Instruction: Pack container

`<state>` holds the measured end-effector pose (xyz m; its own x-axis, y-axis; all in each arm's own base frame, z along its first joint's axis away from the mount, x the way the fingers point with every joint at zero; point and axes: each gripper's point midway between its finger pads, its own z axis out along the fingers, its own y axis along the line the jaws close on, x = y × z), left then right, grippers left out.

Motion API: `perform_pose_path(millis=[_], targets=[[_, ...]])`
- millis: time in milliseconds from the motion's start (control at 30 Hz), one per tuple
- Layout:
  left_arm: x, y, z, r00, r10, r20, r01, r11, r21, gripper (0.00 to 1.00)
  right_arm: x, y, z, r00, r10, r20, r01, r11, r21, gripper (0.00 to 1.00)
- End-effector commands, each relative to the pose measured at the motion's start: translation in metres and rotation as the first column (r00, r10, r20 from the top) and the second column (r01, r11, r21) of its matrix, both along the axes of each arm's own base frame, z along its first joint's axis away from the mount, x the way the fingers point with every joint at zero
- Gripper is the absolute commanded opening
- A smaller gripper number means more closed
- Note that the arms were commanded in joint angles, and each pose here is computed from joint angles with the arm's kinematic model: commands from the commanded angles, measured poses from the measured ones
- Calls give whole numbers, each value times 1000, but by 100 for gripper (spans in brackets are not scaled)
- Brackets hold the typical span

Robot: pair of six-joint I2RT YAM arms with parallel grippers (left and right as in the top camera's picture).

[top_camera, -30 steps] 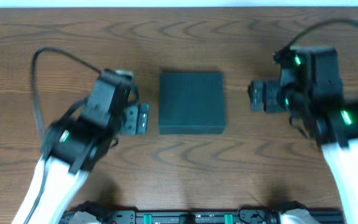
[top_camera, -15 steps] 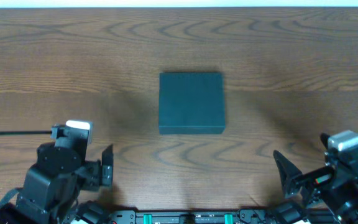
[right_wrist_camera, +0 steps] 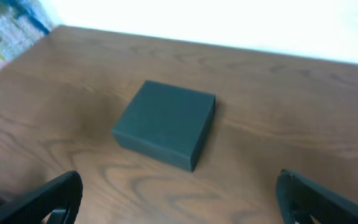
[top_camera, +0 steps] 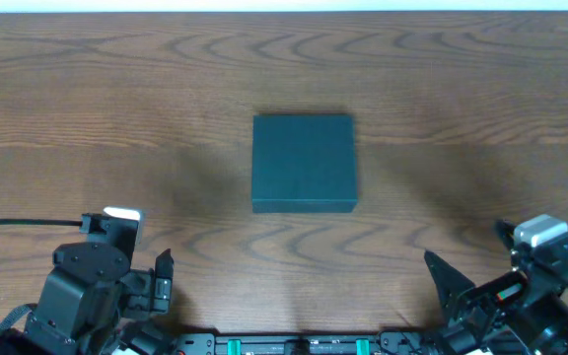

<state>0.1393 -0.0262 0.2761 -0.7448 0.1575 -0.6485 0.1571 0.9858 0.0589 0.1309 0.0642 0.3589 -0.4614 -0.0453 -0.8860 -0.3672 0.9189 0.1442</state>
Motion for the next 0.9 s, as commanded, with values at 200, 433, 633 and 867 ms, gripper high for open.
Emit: perform_pose_path(millis=[200,433,633,867], targets=[[0,3,5,1000,16,17,-16,1000,-1,95,17,-8,-53,995,-42,-93,29,989,-142,99],[0,3,5,1000,16,16,-16,1000,-1,95,40,-2,-125,997,-64,-48,58,992,-112,99],[0,3,5,1000,16,17,-16,1000,0,95,33,-10,-177,994,-98,-47,94,991,-92,99],[0,3,5,1000,16,17,-16,1000,0,95,31,-23,-225,984,-148,-95,133,980,-147,99]])
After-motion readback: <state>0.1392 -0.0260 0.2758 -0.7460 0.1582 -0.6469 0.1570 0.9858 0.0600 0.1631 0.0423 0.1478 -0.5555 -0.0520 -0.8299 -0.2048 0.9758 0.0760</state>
